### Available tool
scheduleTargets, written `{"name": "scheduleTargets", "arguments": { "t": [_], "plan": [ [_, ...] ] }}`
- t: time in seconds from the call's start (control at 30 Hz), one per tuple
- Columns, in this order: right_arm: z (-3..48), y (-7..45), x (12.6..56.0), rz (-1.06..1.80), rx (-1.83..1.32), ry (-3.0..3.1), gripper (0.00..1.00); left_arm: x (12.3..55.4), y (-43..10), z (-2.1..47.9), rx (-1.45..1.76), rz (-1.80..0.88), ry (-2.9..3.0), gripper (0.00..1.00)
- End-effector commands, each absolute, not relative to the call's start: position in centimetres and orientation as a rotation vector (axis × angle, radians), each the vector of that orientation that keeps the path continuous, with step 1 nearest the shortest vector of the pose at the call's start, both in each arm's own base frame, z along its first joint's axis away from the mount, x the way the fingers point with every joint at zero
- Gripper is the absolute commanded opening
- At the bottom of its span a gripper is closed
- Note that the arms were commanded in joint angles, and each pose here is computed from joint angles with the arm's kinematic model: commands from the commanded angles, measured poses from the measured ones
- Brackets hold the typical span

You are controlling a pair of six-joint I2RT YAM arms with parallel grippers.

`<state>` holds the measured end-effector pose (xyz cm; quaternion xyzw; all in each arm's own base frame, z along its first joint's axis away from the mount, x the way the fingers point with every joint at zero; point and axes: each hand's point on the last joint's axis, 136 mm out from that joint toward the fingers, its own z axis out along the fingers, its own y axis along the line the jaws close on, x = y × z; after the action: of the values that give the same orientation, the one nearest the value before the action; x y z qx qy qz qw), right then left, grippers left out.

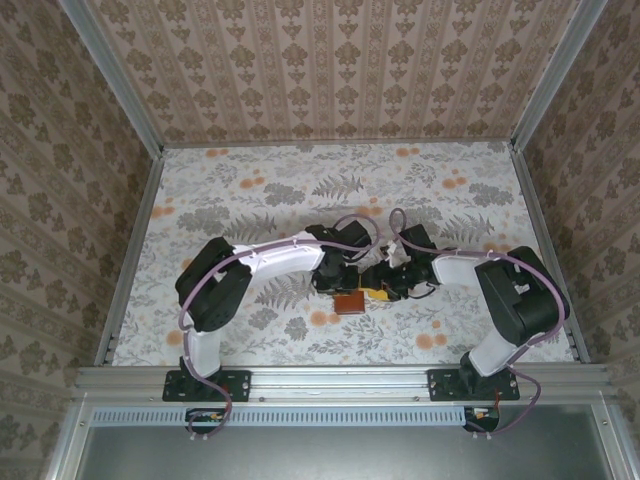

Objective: Take the credit cards out of the card holder

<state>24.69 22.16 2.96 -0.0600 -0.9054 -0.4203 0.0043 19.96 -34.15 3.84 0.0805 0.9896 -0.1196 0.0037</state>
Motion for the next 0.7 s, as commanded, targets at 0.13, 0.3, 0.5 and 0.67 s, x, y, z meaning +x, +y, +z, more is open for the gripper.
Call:
{"name": "scheduleTargets", "arguments": {
  "t": [0.13,0.3,0.5,0.67],
  "plan": [
    [2.2,24.1,24.3,-1.324,-0.153,-2.797,0.45,19.7,-33.4,3.2,0.275,-0.378,3.103,0.06],
    [2.1,24.3,24.3,-1.312,-0.144,-2.804,0.38,19.8,-33.5,3.5,0.287,-0.393,3.091,0.04],
    [1.8,23.5,24.3,-1.24,-0.147,-2.849,0.19,19.9,-33.3,4.1,0.29,-0.385,3.076,0.03],
    [1.7,22.8,24.3,-1.18,-0.135,-2.893,0.08,20.3,-32.2,4.8,0.272,-0.359,3.06,0.03]
  ]
}}
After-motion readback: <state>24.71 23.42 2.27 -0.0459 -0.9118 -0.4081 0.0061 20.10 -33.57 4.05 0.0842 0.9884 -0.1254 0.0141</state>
